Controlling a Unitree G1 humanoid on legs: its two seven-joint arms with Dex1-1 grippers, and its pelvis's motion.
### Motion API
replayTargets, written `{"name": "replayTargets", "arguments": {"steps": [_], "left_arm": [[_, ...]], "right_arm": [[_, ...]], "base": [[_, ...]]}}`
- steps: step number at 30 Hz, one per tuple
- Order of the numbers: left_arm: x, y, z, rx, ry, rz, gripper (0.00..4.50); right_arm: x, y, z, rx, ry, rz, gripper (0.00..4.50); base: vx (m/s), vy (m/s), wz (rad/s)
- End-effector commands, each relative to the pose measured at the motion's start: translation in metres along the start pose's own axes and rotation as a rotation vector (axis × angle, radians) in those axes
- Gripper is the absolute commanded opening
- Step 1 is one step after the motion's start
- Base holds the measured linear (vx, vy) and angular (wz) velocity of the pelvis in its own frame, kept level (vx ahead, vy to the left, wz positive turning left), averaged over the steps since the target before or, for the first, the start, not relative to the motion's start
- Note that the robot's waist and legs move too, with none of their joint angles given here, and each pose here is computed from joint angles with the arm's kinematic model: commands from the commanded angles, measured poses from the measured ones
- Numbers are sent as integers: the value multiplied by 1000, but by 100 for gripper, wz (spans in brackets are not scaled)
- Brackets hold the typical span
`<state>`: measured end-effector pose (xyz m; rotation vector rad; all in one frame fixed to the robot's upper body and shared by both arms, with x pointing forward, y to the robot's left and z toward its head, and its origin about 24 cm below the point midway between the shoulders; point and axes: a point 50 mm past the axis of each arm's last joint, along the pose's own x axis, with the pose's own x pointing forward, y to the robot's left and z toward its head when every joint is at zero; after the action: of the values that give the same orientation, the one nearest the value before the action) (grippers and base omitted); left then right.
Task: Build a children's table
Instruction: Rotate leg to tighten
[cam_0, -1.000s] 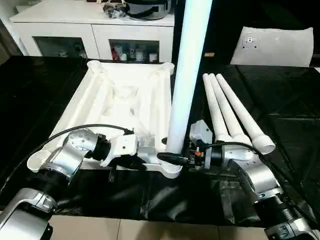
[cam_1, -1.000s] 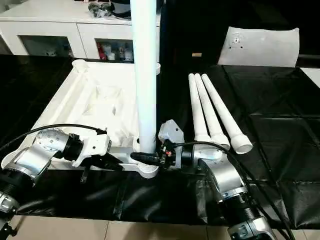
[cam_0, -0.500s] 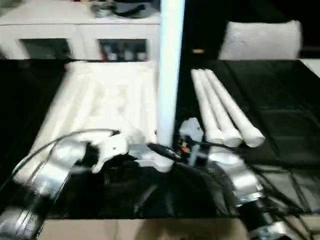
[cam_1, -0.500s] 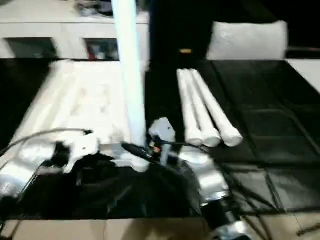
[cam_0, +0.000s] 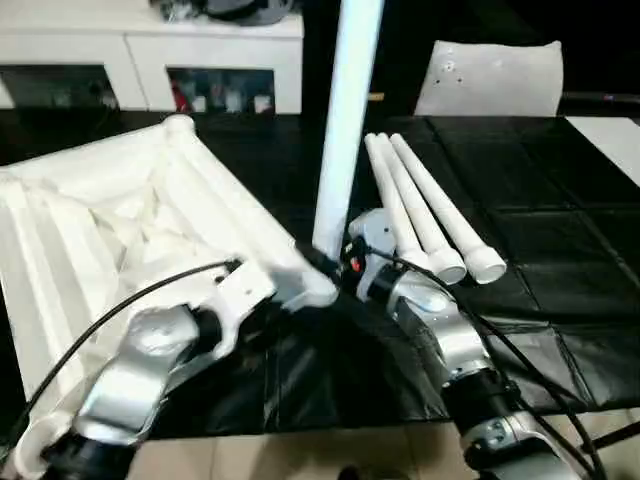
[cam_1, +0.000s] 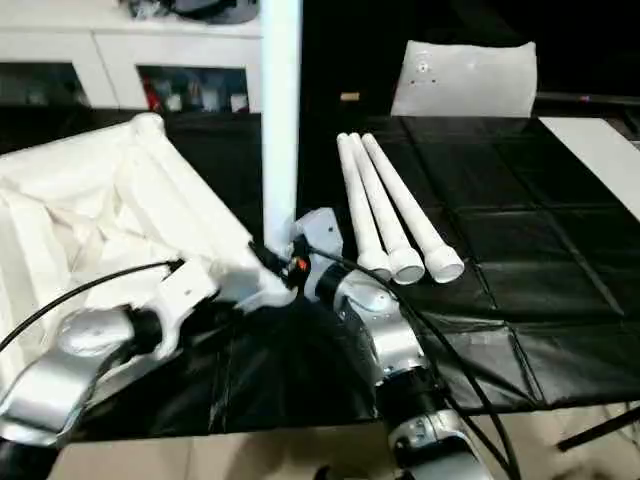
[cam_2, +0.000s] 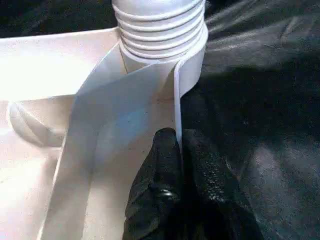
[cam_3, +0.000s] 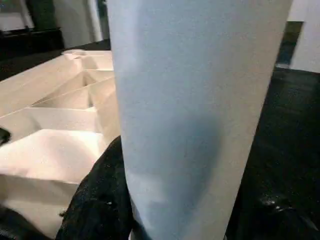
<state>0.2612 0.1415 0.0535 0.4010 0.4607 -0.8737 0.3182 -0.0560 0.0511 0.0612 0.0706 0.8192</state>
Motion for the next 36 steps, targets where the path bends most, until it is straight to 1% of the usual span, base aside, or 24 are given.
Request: {"name": "replayTargets", "arguments": {"steps": [1, 5, 9, 10, 12, 19, 22, 23, 24, 25, 26, 27, 28, 29, 30, 32, 33, 35, 36], "left_arm": [[14, -20, 13, 27, -32, -102, 0], [17, -13, 16, 29, -32, -73, 0], [18, -12, 17, 58, -38, -71, 0], [19, -11, 17, 56, -40, -64, 0], [20, -10, 16, 48, -42, -60, 0], [21, -8, 18, 54, -61, -103, 0], [19, -7, 16, 57, -54, -136, 0], [19, -6, 15, 58, -51, -136, 0], [19, -6, 15, 58, -48, -135, 0], [19, -5, 14, 59, -46, -135, 0], [19, -4, 14, 59, -43, -133, 0], [19, -3, 13, 60, -40, -132, 0], [18, -2, 13, 60, -40, -131, 0], [18, -1, 13, 61, -40, -131, 0], [18, 0, 13, 62, -42, -130, 0], [18, 1, 12, 68, -44, -128, 0], [18, 3, 12, 77, -46, -124, 0], [18, 4, 13, 85, -50, -125, 0], [18, 4, 13, 96, -52, -128, 0]], "right_arm": [[-12, -1, -49, 102, 205, -91, 190], [-12, -2, -49, 120, 178, -132, 190], [-12, -2, -49, 116, 163, -151, 190], [-12, -4, -48, 130, 133, -185, 190], [-12, -4, -49, 160, 114, -203, 190], [-12, -2, -52, 149, 127, -197, 190], [-12, -2, -55, 142, 156, -186, 190], [-12, -2, -55, 152, 159, -171, 225], [-11, -2, -55, 154, 158, -165, 246], [-11, -1, -55, 160, 157, -157, 246], [-11, -1, -55, 162, 156, -154, 269], [-11, -2, -55, 162, 154, -152, 269], [-12, -2, -54, 162, 153, -151, 278], [-12, -3, -54, 164, 150, -147, 298], [-12, -3, -54, 163, 149, -144, 298], [-14, -4, -53, 141, 151, -137, 315], [-16, -5, -53, 112, 153, -129, 325], [-18, -5, -53, 96, 152, -117, 344], [-21, -5, -53, 100, 150, -108, 361]], "base": [[0, 0, 0], [0, 0, 0], [0, 0, 0], [0, 0, 0], [0, 0, 0], [0, 0, 0], [0, 0, 0], [0, 0, 0], [0, 0, 0], [0, 0, 0], [0, 0, 0], [0, 0, 0], [0, 0, 0], [0, 0, 0], [0, 0, 0], [0, 0, 0], [0, 0, 0], [31, -14, 6], [0, 0, 0]]}}
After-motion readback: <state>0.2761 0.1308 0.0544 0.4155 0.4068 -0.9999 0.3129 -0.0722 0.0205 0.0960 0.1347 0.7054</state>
